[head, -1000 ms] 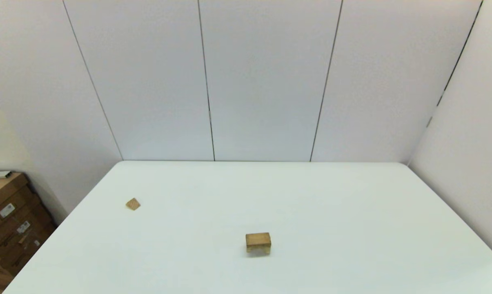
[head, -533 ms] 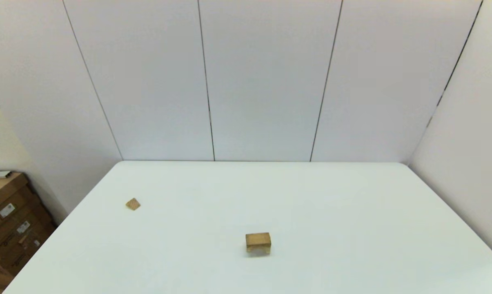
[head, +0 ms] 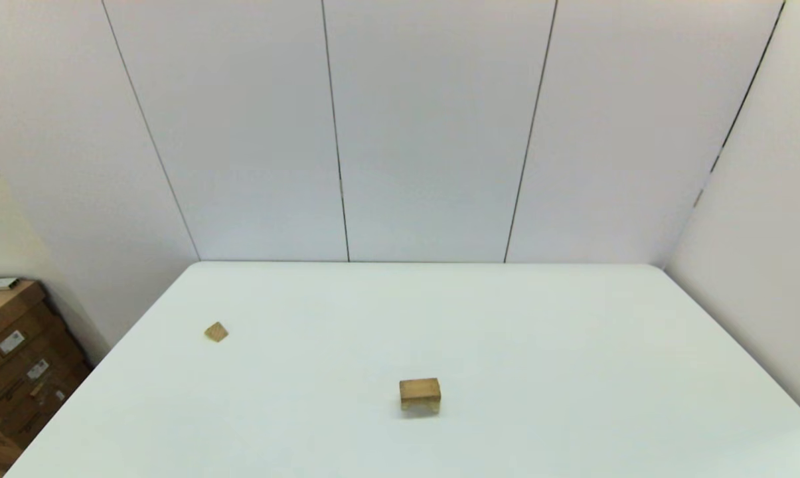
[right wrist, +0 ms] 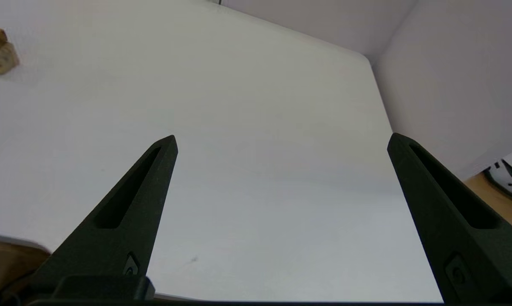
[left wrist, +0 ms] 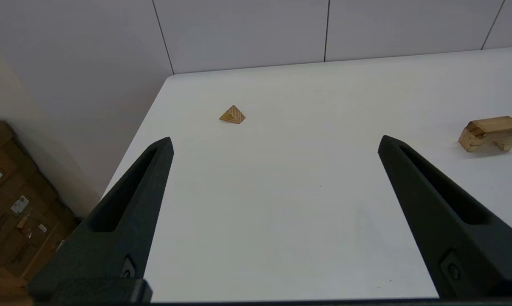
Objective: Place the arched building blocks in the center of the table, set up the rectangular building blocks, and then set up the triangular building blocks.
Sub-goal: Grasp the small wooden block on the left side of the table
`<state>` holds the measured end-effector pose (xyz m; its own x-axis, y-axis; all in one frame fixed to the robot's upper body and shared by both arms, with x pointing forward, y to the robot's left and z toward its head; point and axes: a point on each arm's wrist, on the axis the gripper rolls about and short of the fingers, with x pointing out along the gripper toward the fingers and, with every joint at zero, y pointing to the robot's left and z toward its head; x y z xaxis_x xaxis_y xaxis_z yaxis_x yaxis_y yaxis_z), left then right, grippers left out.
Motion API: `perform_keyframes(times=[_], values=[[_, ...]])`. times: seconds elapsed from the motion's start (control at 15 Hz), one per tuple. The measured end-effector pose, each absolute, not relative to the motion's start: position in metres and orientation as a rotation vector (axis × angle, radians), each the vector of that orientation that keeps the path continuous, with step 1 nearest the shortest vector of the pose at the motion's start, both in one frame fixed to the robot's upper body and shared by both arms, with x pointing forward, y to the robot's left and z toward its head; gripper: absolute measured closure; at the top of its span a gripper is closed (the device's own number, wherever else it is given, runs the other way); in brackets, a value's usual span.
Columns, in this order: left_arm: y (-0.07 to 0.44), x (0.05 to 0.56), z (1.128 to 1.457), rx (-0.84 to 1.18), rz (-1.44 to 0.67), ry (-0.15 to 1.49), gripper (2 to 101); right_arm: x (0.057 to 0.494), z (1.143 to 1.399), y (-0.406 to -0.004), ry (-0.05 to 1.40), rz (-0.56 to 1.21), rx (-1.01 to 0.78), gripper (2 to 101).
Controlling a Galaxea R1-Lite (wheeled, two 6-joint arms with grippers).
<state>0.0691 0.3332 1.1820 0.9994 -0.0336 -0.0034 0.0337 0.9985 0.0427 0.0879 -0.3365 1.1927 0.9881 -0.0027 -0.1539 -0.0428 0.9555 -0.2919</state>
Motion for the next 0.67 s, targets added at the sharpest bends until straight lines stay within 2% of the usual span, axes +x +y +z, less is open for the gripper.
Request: perform_keyframes(times=[0.4,0.67], values=[[0.333,0.069,1.182,0.043,-0.033,0.003,5.4,0.072,1.19,-0.336,-0.023,0.004,-0.284,4.9],[0.333,0.069,1.182,0.043,-0.034,0.003,5.4,0.069,1.189,-0.336,-0.06,-0.006,-0.25,4.9]])
